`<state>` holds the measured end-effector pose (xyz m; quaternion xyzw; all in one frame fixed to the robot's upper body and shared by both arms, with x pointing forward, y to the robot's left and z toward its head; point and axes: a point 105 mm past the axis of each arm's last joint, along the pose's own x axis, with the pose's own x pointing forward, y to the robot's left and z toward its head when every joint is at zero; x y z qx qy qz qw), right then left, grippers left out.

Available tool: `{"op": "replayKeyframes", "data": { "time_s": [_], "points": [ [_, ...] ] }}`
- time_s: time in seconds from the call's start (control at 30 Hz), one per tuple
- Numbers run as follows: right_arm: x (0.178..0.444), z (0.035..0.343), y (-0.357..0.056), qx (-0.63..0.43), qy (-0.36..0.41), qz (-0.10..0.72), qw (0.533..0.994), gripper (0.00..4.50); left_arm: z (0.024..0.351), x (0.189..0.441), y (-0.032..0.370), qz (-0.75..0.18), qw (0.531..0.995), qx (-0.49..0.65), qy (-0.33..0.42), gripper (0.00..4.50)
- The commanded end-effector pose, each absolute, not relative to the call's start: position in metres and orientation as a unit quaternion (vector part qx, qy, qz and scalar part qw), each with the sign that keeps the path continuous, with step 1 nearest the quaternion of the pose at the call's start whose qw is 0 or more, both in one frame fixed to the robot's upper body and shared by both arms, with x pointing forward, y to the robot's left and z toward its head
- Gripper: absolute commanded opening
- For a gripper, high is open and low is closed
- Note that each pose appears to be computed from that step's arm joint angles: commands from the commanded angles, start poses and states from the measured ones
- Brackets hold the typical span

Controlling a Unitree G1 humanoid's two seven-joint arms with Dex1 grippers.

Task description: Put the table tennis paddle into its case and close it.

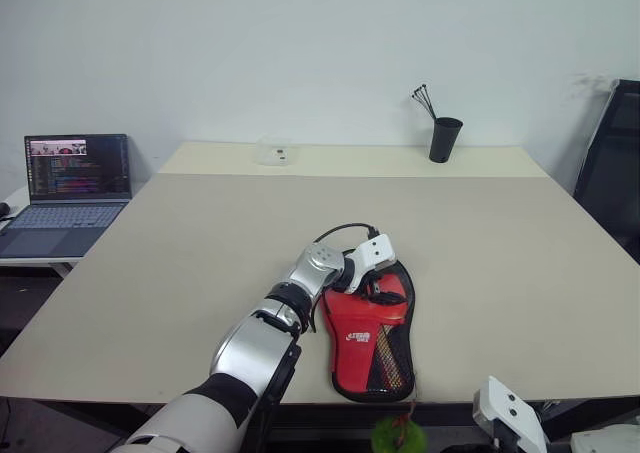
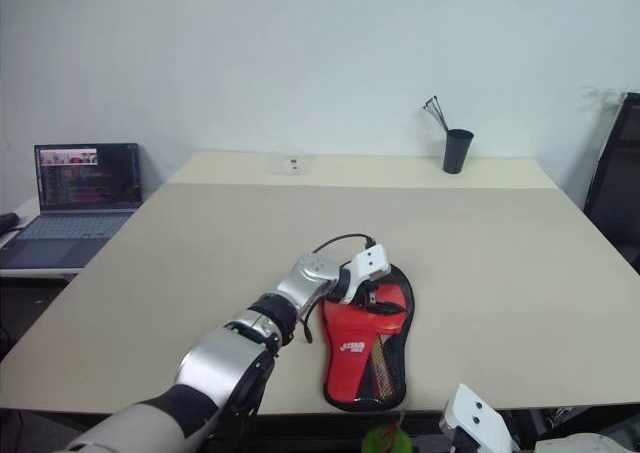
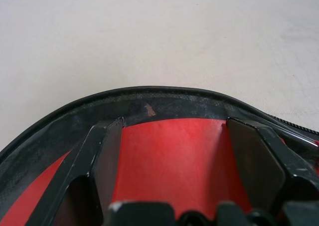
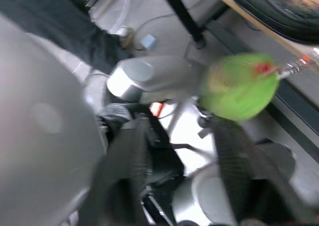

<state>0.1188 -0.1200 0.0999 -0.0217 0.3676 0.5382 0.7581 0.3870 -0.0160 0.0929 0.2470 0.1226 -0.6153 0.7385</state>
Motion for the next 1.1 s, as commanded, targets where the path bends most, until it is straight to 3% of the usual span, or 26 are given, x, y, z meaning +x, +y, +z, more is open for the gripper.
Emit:
{"op": "replayKeyframes", "data": {
  "time_s": [0.03, 0.17, 0.27, 0.4, 0.57, 0.77, 0.9, 1.1],
  "points": [
    [0.13, 0.114, -0.122, -0.046, 0.328, 0.55, 0.767, 2.4, 0.083, 0.384, -0.013, -0.618, 0.729, 0.254, 0.145, 3.59],
    [0.171, 0.132, -0.138, -0.086, 0.264, 0.514, 0.812, 2.4, 0.106, 0.393, -0.01, -0.608, 0.752, 0.237, 0.095, 3.59],
    [0.222, 0.155, -0.152, -0.103, 0.182, 0.456, 0.865, 2.4, 0.13, 0.402, 0.006, -0.599, 0.771, 0.207, 0.061, 3.59],
    [0.272, 0.178, -0.159, -0.064, 0.09, 0.415, 0.903, 2.4, 0.15, 0.399, 0.05, -0.607, 0.775, 0.173, 0.039, 3.59],
    [0.303, 0.165, -0.157, -0.037, 0.092, 0.429, 0.898, 2.4, 0.166, 0.378, 0.115, -0.585, 0.802, 0.116, 0.037, 3.59],
    [0.349, 0.168, -0.159, -0.017, 0.056, 0.432, 0.9, 2.4, 0.159, 0.335, 0.154, -0.514, 0.854, 0.065, 0.042, 3.59],
    [0.367, 0.166, -0.17, -0.036, 0.057, 0.442, 0.895, 2.4, 0.152, 0.319, 0.16, -0.464, 0.882, 0.065, 0.05, 3.59],
    [0.377, 0.167, -0.195, -0.064, 0.071, 0.439, 0.893, 2.4, 0.155, 0.322, 0.162, -0.407, 0.909, 0.085, 0.042, 3.59]
  ]
}}
